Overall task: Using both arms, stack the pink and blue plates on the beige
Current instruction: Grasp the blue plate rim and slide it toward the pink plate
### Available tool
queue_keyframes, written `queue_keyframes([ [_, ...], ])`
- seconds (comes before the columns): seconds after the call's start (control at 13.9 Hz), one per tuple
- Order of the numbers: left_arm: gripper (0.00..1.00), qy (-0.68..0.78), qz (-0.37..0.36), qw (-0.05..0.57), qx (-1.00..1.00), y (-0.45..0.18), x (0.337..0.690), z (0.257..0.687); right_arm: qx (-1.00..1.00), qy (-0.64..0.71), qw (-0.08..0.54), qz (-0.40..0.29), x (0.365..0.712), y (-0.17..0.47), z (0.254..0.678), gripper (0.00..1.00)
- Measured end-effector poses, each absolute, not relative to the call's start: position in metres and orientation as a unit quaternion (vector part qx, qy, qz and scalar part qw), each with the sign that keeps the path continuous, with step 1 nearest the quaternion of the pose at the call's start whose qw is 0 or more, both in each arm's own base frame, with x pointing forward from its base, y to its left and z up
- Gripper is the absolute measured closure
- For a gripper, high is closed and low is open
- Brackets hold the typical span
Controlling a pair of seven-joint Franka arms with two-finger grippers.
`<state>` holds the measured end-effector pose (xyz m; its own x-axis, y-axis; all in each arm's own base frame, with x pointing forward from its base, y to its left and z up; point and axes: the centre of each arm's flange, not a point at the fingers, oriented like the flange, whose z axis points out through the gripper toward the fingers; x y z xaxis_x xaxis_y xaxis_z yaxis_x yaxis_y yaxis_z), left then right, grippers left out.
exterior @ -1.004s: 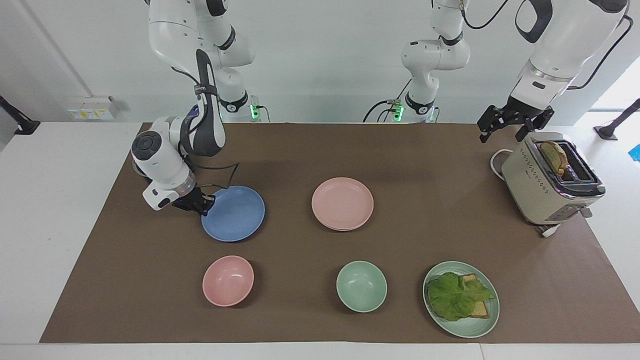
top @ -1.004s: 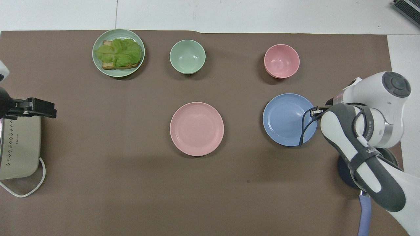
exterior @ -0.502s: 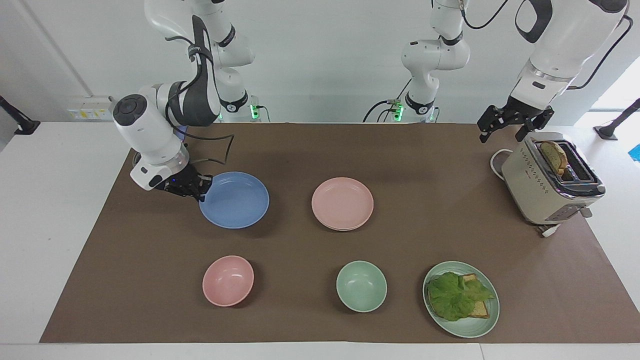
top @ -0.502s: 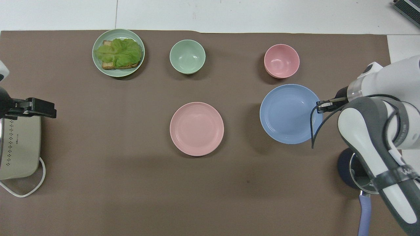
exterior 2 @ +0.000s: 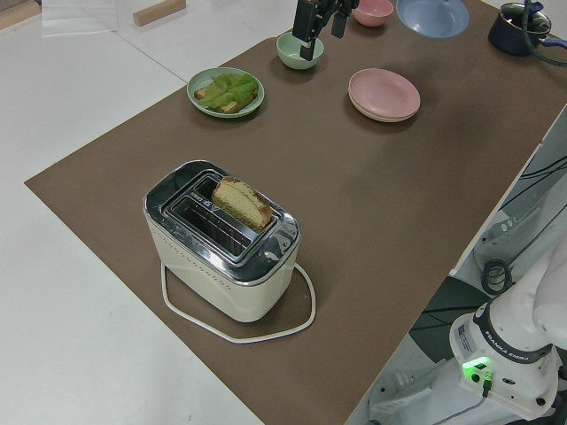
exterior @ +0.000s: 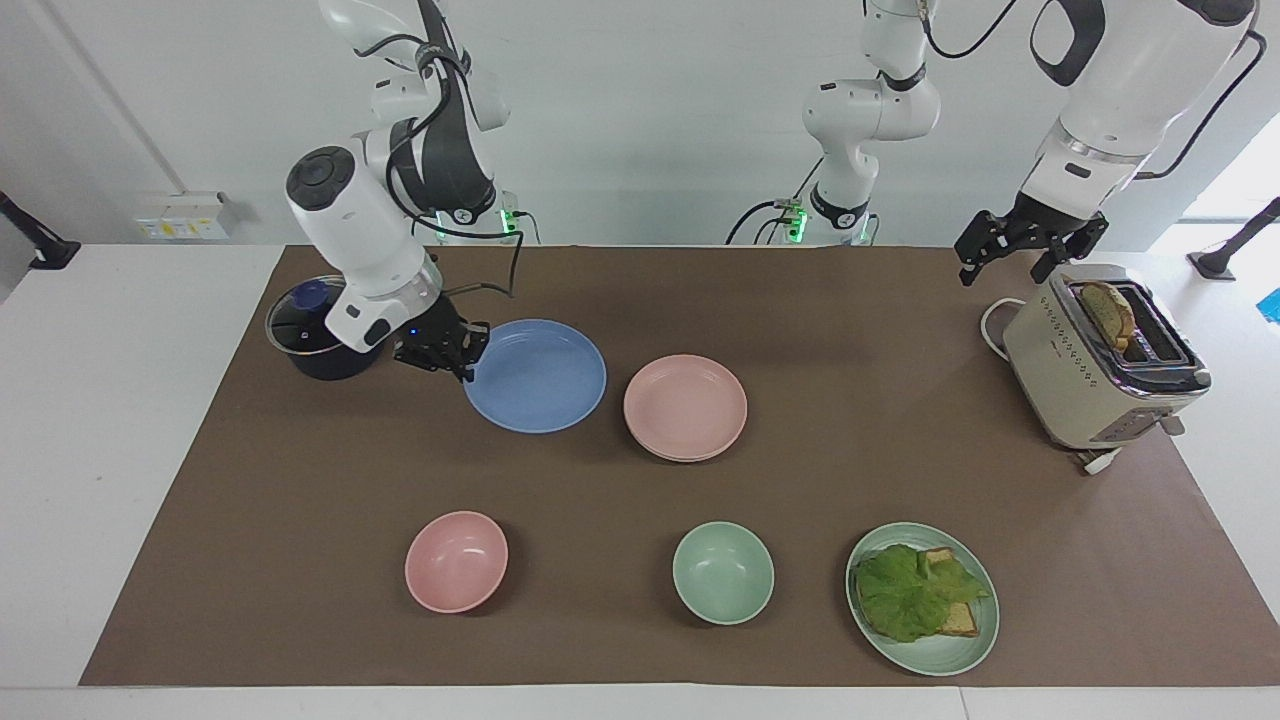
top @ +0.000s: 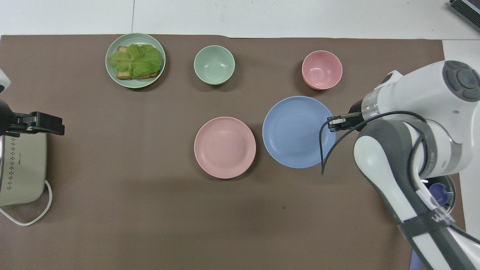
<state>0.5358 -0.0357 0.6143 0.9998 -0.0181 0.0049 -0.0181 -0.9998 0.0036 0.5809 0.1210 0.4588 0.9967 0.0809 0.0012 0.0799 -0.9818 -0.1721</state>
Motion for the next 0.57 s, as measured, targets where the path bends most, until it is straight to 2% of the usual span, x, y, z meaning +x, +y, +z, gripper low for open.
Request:
queue_keyframes([
  [0.29,0.00,-0.009,0.002,0.002,1.000,-0.036,0.536,0.614,-0.996,-0.027,0.089,-0.007,0.569,0.197,0.453,0.95],
  [0.57,0.00,-0.009,0.002,0.002,1.000,-0.036,0.536,0.614,-0.995,-0.013,0.095,-0.020,0.565,0.259,0.420,0.95],
])
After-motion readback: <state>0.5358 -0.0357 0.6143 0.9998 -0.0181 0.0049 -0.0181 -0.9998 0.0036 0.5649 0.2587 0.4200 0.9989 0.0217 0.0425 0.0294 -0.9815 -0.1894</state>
